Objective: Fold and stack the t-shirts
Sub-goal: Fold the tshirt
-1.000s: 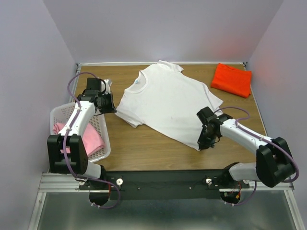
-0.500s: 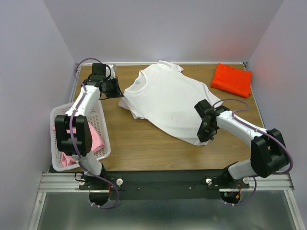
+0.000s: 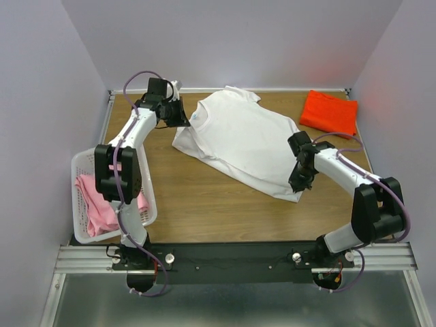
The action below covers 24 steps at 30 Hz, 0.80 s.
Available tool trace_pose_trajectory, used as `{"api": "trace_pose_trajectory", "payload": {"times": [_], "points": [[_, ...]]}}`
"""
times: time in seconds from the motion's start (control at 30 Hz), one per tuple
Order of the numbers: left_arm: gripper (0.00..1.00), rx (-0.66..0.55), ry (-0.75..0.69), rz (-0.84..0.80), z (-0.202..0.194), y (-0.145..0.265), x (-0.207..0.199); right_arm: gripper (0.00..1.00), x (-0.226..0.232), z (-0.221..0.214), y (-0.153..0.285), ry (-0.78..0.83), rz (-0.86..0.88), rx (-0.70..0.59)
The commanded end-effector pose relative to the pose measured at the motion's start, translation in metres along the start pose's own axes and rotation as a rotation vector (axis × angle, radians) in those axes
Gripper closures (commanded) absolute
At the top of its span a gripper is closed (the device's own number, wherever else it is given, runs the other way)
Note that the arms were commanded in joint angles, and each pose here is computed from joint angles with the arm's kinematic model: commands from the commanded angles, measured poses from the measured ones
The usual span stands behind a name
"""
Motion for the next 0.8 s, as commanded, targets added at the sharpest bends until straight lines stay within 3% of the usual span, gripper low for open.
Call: {"api": "trace_pose_trajectory", "payload": {"times": [0.0,0.77], "points": [[1.00,-0.011,-0.007,-0.038,0.014,-0.007,-0.012,1.00,-0.006,0.013,-0.001,0.000,-0.034,-0.023],[1.00,0.041,-0.035,-0.075,0.037,-0.068,-0.017,1.00,-0.008,0.033,-0.013,-0.010,-0.082,-0.007]]}}
Point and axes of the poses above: each gripper's point midway between its finger pads, its own y axis back along the fingers, its own x axis along the line the jaws close on, z = x × y, the point moved 10 cm from there along y, back along the fingers, and after that the axes turned 8 degrees about y, right-handed, at the moved point
